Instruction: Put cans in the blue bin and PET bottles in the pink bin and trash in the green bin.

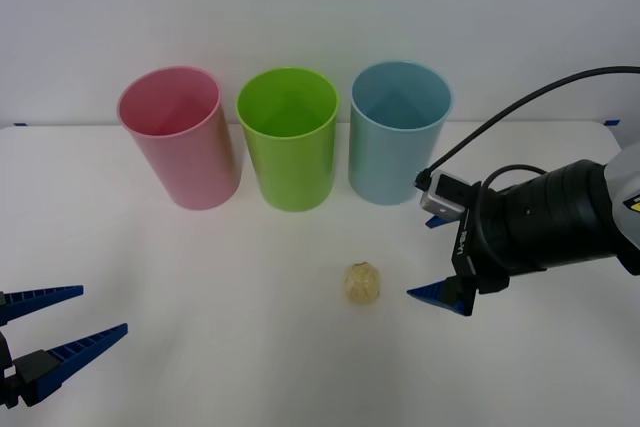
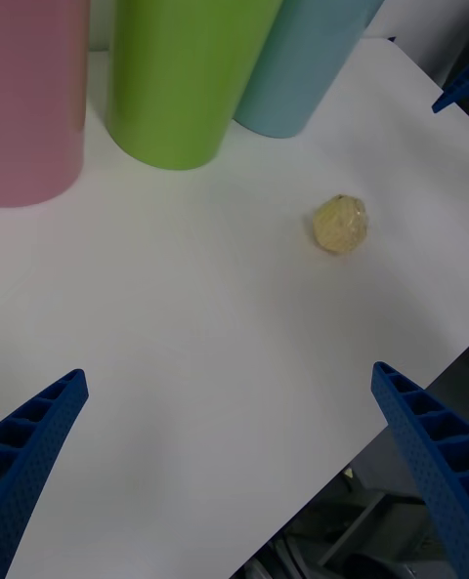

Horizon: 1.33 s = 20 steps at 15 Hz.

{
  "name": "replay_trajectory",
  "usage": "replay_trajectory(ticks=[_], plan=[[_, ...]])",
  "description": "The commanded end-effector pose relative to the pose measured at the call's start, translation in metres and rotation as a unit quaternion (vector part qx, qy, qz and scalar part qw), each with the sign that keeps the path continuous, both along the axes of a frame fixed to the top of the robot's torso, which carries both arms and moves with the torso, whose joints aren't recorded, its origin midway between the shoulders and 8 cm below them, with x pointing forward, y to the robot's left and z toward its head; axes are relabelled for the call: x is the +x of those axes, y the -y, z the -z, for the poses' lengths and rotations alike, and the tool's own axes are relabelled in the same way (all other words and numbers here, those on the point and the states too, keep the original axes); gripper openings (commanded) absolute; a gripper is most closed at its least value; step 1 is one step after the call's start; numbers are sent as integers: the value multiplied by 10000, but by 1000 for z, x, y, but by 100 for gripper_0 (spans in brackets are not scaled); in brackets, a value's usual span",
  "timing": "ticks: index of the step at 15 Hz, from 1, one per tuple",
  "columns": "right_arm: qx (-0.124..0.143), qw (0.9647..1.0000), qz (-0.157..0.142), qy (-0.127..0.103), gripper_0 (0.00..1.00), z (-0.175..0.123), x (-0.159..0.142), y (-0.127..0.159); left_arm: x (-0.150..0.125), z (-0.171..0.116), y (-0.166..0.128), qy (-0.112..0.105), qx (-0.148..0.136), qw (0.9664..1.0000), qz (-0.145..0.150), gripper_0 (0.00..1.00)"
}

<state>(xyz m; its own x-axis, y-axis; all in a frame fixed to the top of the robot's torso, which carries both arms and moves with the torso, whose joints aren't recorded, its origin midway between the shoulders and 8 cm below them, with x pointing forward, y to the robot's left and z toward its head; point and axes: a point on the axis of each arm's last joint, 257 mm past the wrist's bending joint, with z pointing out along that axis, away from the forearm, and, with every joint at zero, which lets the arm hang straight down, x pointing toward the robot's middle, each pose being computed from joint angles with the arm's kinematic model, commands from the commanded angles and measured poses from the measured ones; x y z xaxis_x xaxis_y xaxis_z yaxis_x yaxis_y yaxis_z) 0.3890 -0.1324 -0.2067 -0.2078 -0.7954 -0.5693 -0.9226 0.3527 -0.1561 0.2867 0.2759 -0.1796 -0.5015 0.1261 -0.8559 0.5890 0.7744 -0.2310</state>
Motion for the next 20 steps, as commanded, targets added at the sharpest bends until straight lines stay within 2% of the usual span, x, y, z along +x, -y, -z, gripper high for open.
replay_trajectory(ticks=[1,5,8,14,17,20], plan=[[-22,10000,-31,-81,100,10,3,-9,0,0,0,0,0,10000,0,100],[43,9999,-35,-161,100,23,13,-31,0,0,0,0,0,10000,0,100],[-83,9999,-6,-80,100,34,23,-40,0,0,0,0,0,10000,0,100],[-168,9997,-11,-201,100,55,23,-56,0,0,0,0,0,10000,0,100],[-333,9993,66,-138,100,68,29,-57,0,0,0,0,0,10000,0,100],[-303,9993,94,-197,100,76,31,-66,0,0,0,0,0,10000,0,100]])
